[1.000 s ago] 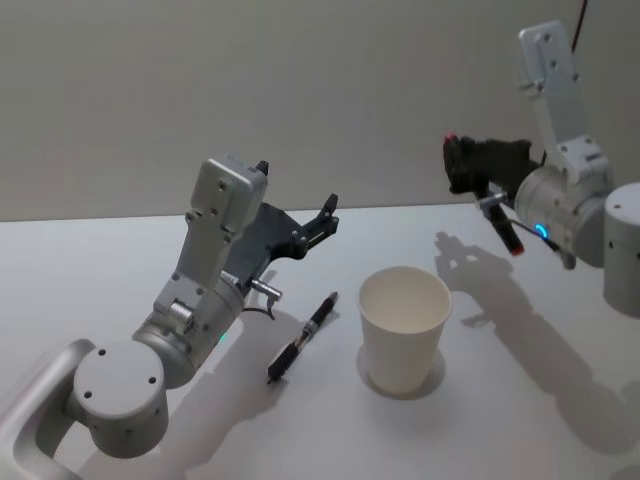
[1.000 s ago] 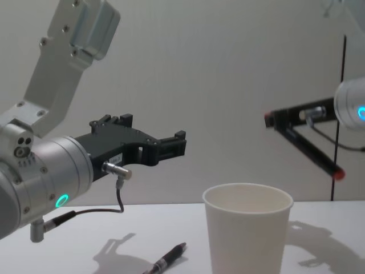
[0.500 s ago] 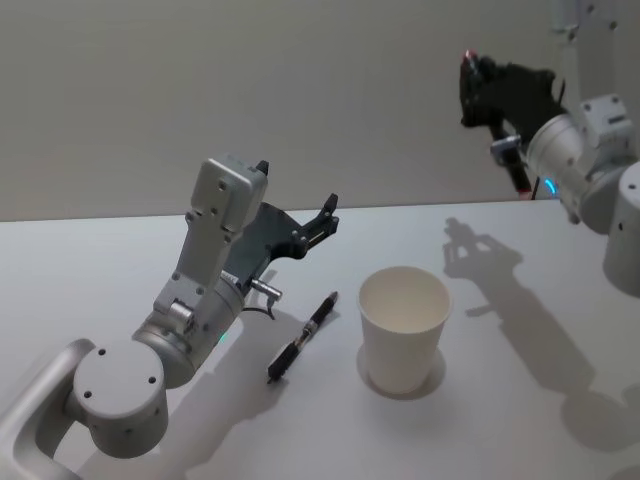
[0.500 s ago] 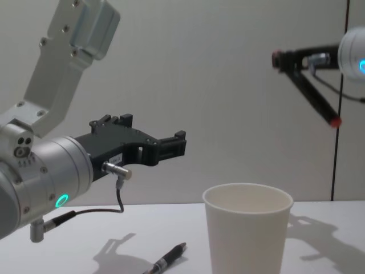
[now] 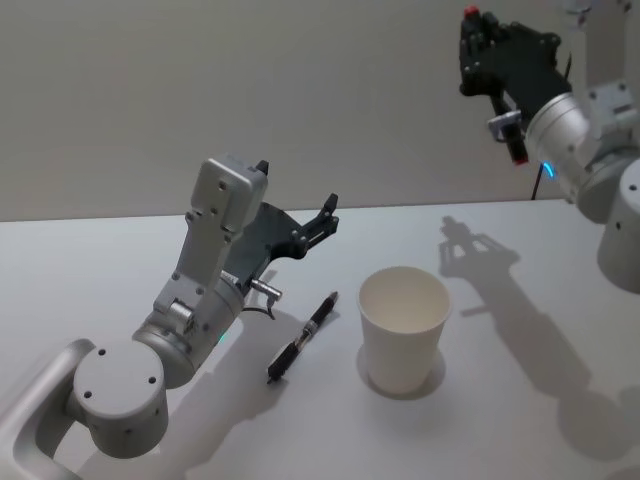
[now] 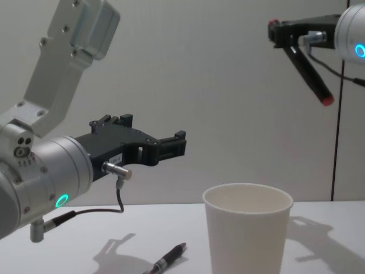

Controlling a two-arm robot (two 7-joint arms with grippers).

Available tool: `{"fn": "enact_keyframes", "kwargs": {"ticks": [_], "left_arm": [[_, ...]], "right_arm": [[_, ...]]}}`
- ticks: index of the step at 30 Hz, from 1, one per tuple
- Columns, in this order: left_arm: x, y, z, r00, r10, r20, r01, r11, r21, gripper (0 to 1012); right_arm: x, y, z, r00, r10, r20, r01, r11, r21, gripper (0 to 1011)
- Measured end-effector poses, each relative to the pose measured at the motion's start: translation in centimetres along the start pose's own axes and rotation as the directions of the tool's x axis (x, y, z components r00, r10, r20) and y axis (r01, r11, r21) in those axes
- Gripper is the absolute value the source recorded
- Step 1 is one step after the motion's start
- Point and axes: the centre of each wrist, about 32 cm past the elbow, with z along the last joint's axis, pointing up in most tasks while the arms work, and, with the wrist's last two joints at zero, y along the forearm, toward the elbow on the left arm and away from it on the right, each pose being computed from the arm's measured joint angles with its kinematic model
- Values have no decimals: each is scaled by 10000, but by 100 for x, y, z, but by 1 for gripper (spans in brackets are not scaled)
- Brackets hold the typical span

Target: Place the pen into the pen holder.

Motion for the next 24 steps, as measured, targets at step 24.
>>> {"fn": "enact_keyframes", "kwargs": {"ticks": [24], "left_arm": [[0,0,0,10000,-1,0,1,10000,1,1001]], "right_arm": [[-78,-106,-97,9517,3035,456,-3063,9488,768,175]]}}
